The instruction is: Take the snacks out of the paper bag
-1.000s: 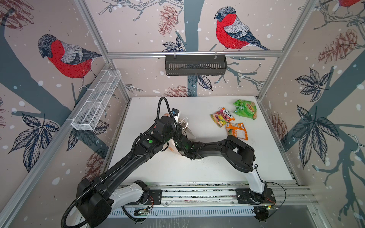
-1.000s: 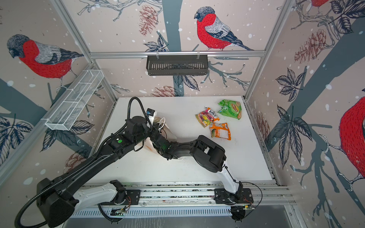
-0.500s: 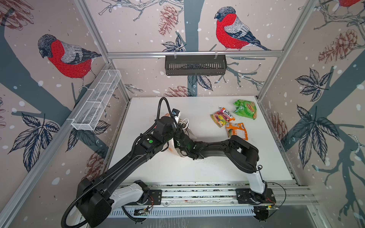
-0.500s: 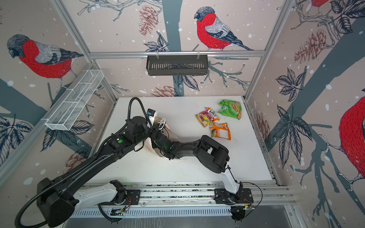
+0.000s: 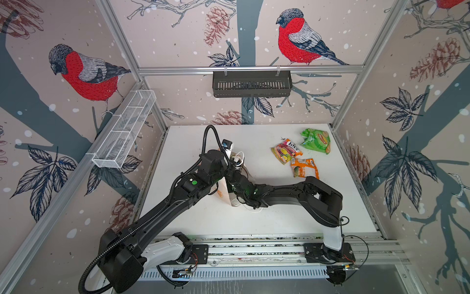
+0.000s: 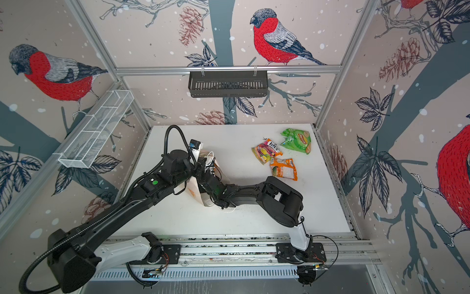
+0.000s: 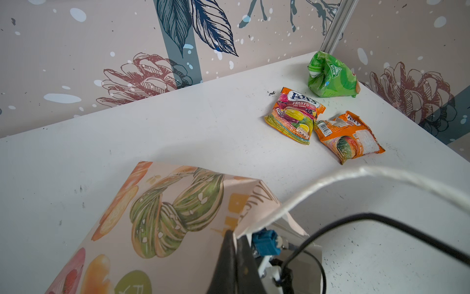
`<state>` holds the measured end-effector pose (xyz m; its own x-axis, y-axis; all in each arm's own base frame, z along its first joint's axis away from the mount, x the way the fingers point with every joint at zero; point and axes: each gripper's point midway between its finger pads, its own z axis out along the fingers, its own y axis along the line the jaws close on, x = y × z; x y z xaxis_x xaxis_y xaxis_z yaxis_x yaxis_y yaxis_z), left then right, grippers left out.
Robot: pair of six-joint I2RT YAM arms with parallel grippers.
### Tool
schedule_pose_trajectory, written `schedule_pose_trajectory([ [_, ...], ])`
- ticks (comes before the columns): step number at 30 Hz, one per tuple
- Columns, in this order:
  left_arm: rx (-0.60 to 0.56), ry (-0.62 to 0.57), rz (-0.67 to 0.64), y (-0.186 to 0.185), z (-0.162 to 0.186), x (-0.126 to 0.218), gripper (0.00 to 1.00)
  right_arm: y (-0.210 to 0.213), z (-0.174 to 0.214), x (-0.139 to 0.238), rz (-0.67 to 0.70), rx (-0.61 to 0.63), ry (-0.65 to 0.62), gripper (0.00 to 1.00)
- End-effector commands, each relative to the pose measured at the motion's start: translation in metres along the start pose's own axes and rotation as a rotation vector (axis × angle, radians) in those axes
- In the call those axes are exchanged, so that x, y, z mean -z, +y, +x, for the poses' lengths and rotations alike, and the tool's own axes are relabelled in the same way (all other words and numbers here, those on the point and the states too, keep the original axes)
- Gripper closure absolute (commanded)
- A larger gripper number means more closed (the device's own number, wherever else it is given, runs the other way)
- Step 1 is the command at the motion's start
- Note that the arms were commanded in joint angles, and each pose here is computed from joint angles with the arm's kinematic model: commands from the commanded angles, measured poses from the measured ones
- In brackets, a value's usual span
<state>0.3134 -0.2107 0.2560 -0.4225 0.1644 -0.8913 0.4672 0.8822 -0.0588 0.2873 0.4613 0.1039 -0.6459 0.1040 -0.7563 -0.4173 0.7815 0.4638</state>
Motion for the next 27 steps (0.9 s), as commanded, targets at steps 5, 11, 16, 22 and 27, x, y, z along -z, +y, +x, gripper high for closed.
schedule_pose_trajectory([
  [5, -0.003, 0.03, -0.064, 0.012, 0.007, -0.002, 1.0, 0.016, -0.041, 0.021, -0.023, -0.001, -0.157, 1.0],
  [11, -0.003, 0.035, -0.071, 0.013, 0.008, -0.003, 1.0, 0.021, -0.048, 0.032, -0.016, 0.018, -0.18, 1.0],
  [16, 0.002, 0.039, -0.08, 0.014, 0.009, -0.004, 1.0, 0.026, -0.051, 0.038, -0.024, 0.021, -0.188, 1.0],
  [22, 0.007, 0.035, -0.08, 0.014, 0.008, -0.003, 1.0, 0.03, -0.054, 0.042, -0.034, 0.022, -0.192, 1.0],
  [27, 0.007, 0.036, -0.083, 0.015, 0.008, -0.003, 1.0, 0.031, -0.053, 0.046, -0.041, 0.017, -0.191, 1.0],
])
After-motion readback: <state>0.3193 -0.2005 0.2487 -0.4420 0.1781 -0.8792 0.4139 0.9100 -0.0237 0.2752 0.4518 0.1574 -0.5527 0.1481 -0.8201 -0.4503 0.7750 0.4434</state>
